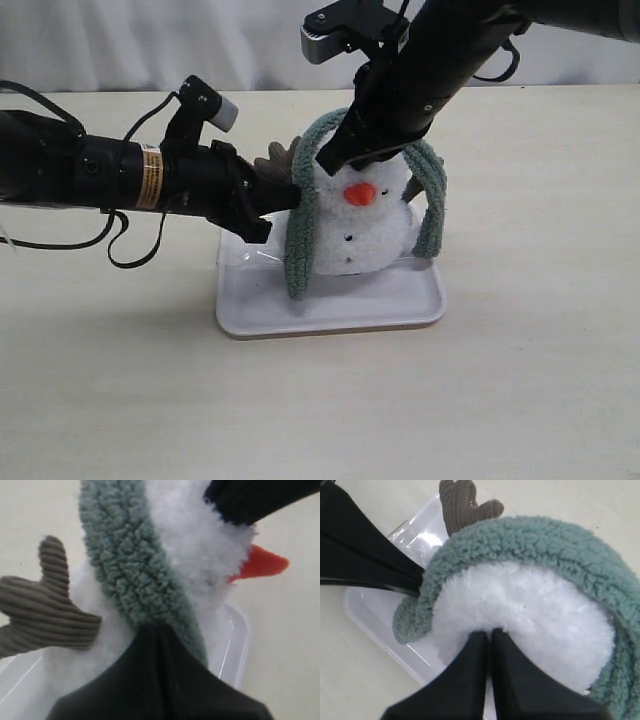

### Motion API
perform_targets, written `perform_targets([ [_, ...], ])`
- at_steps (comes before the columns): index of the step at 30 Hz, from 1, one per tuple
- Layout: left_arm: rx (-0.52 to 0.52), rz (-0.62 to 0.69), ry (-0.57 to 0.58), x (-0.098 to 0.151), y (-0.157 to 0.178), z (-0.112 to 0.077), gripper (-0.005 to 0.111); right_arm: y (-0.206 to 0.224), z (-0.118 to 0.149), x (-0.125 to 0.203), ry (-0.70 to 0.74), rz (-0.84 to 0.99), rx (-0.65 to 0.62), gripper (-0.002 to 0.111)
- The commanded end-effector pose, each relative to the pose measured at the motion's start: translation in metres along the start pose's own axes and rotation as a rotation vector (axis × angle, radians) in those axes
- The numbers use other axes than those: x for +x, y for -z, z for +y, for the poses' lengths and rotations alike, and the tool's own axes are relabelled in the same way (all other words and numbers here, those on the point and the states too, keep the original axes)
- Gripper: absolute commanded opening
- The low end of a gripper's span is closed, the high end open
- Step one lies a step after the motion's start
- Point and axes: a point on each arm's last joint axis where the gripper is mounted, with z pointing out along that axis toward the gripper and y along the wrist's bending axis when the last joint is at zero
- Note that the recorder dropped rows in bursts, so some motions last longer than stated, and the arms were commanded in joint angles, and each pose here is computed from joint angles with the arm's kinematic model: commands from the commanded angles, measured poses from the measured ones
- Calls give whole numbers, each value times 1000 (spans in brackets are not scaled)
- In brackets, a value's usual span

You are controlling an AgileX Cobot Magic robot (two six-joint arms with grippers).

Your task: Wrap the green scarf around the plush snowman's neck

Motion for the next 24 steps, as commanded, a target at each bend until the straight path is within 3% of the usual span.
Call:
perform_targets([
  [1,-16,35,-59,0,-5,-4,0,-1,2,5,5,40,-14,4],
  [6,4,82,-129,4,-5,-6,0,0,4,11,3,101,-40,4],
  [12,-104,148,-123,10,-4,4,0,0,7,12,14,112,-74,4],
  [15,-103,143,-117,9,-4,4,0,0,8,11,14,107,-81,4],
  [20,-85,61,-191,-6,2,-2,10,0,8,11,12,106,-83,4],
  [24,-187,30,-326,-37,35,-8,14,-2,8,11,11,110,-84,4],
])
